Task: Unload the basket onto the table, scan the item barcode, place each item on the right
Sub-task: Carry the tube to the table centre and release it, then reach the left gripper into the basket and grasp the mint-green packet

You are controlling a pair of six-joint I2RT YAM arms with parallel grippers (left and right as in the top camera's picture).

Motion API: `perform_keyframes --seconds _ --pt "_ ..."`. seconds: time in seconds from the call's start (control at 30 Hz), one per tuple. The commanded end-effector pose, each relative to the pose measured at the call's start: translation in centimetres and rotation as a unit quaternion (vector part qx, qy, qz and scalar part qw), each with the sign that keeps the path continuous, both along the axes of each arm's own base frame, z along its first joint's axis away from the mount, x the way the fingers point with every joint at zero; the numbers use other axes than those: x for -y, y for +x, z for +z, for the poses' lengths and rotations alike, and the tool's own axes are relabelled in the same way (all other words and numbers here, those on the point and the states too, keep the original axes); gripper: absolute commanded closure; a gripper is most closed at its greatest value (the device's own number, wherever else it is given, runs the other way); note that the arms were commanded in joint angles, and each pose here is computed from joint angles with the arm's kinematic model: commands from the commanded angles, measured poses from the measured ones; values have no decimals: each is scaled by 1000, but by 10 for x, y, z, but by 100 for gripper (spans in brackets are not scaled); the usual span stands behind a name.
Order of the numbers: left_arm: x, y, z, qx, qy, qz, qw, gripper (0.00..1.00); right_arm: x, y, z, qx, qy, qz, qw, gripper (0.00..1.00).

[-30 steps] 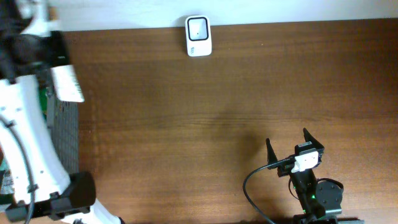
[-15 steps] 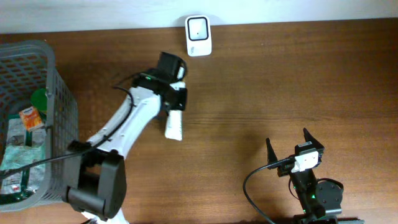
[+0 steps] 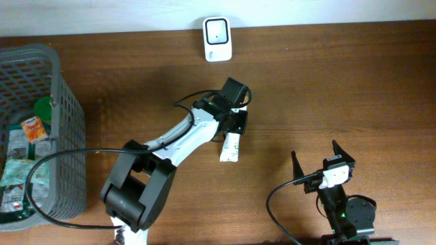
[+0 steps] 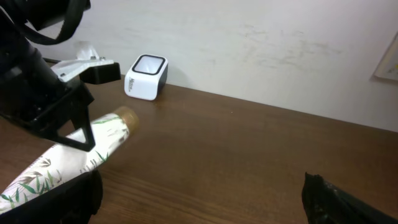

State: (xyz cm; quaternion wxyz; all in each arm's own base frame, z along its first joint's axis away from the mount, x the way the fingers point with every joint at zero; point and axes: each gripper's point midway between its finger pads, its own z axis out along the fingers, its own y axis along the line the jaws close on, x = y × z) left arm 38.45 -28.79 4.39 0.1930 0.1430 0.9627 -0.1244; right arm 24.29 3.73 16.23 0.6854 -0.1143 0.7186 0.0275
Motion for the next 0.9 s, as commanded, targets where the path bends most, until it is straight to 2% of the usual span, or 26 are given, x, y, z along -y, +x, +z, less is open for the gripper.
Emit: perform_keyframes --seconds 0.0,0.03,0.13,0.2,0.23,0.3,0.33,0.43,0.5,0.6,0.7,0.77,0.87 --pt "5 4 -3 3 -9 5 1000 14 -1 0 -3 -3 6 0 1000 2" --pt "7 7 2 11 -9 -3 1000 0 -1 0 -3 -3 6 0 1000 2" --pt "-4 29 52 48 -9 -2 999 1 -1 0 -3 -3 6 0 1000 2" --pt "-35 48 113 89 -4 20 996 1 -1 0 -3 -3 6 0 1000 2" --pt "-66 59 161 122 5 41 992 1 -1 0 -3 -3 6 0 1000 2" --pt "-115 66 225 172 17 75 982 1 -1 0 -3 -3 6 0 1000 2" --pt "-150 62 264 205 22 91 974 1 -1 0 -3 -3 6 0 1000 2" --pt "-213 41 309 236 32 142 961 2 -1 0 -3 -3 6 0 1000 2" --pt "-282 16 333 247 46 219 943 13 -1 0 -3 -3 6 0 1000 2" --pt "-377 -26 344 233 63 356 903 14 -1 0 -3 -3 6 0 1000 1" --pt "-468 -72 327 183 80 497 844 12 -1 0 -3 -3 6 0 1000 2" --pt "-496 -87 315 161 79 545 819 12 -1 0 -3 -3 6 0 1000 2" --pt "-539 -115 264 88 69 629 770 11 -1 0 -3 -3 6 0 1000 2"
